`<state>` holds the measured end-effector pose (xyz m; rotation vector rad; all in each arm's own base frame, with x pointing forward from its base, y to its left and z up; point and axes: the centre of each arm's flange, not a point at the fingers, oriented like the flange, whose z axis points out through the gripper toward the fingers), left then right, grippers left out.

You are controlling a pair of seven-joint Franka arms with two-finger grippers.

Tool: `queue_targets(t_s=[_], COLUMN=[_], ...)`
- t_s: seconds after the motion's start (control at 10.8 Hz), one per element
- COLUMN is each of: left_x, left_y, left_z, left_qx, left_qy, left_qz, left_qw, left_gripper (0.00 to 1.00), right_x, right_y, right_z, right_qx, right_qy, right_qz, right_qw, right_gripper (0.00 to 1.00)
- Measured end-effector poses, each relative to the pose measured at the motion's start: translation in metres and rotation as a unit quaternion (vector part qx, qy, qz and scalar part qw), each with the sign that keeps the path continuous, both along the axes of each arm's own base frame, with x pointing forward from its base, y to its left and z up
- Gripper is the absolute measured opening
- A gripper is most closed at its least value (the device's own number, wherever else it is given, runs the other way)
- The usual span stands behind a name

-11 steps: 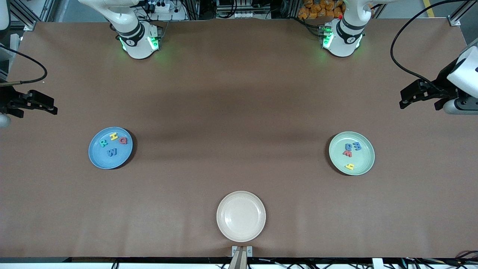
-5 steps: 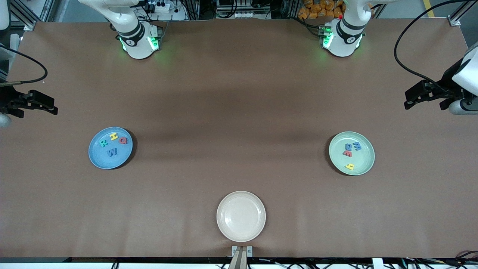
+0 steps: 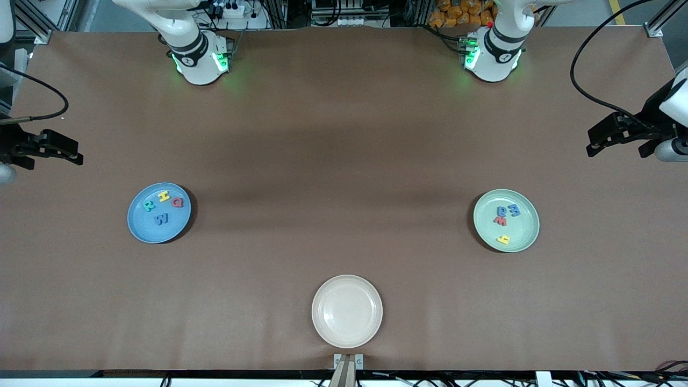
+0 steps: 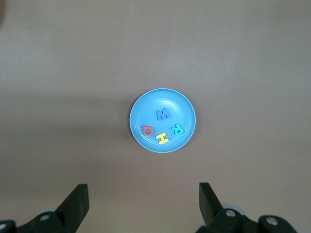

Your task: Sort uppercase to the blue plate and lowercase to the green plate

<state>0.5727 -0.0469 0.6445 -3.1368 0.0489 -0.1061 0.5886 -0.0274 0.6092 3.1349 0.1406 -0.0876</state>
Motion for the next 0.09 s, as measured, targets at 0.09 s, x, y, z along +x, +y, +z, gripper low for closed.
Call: queue_targets(t_s=[0.09], left_x=[0.0], left_y=[0.0001], left_z=[0.0], left_qx=[0.0], left_qy=[0.0], left_qz=[0.0], left_qw=[1.0], left_gripper=[1.0], right_x=[0.0], right_y=[0.0], right_z=[0.0], right_qx=[0.0], right_qy=[0.0], right_qz=[0.0], right_qw=[1.0], right_gripper=[1.0])
